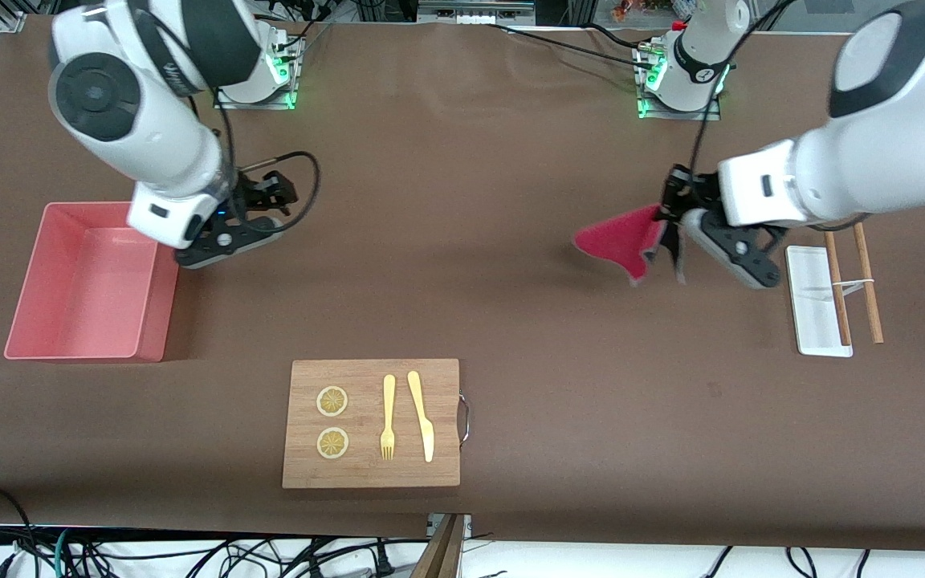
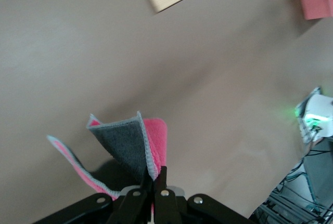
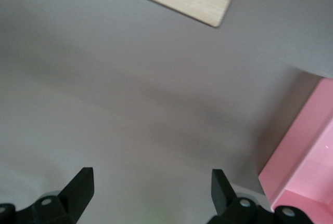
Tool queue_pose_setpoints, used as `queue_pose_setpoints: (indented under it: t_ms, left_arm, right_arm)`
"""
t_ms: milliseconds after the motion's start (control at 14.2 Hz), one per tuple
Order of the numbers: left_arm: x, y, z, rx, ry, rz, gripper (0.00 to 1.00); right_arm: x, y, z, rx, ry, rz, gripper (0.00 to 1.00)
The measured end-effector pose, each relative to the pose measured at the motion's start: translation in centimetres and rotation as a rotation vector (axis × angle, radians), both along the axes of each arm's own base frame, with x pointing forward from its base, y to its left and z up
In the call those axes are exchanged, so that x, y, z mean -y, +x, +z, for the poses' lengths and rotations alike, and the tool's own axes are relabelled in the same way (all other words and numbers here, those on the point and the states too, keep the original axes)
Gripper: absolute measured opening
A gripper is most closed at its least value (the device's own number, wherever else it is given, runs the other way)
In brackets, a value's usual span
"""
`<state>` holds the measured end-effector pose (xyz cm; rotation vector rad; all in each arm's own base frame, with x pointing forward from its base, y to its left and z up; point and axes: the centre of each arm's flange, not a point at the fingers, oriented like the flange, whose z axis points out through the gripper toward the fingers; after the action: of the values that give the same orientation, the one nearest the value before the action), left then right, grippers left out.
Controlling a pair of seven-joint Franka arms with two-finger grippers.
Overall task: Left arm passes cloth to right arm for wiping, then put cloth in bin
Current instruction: 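Lift the cloth with the left gripper toward the right gripper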
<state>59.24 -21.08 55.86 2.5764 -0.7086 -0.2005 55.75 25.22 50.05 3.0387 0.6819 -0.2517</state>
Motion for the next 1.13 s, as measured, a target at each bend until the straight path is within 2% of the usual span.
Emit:
queue_pose_setpoints:
  t_ms: [141,282,494,706,988,1129]
  left_arm:
    - [2.3,-0.1,-0.3,0.012,-0.047,-0.012,0.03]
    - [4.8,-0.5,-0.7,0.022,-0.069,-0.037,0.03]
    - [10.2,-2.4,-0.4,0.069,-0.100,-0.141,0.03]
    - [13.3,-3.6,-0.2,0.121,-0.139,-0.274,0.03]
    - [13.1,-2.1,-1.3,0.244,-0.235,-0.531,0.03]
    - [13.2,-1.9,-1.5,0.316,-0.283,-0.680,0.03]
  right_arm:
    - [-2.4,-1.0,-0.6,-0.031,0.043,0.128,1.00]
    - [-4.8,-2.0,-1.1,-0.079,0.168,0.268,1.00]
    - [-6.1,-2.2,-1.5,-0.091,0.313,0.413,1.00]
    - [-6.9,-2.5,-3.8,-0.080,0.454,0.495,1.00]
    - [-6.3,-4.4,-9.1,-0.026,0.645,0.556,1.00]
    - [-5.2,-6.0,-11.6,0.000,0.709,0.559,1.00]
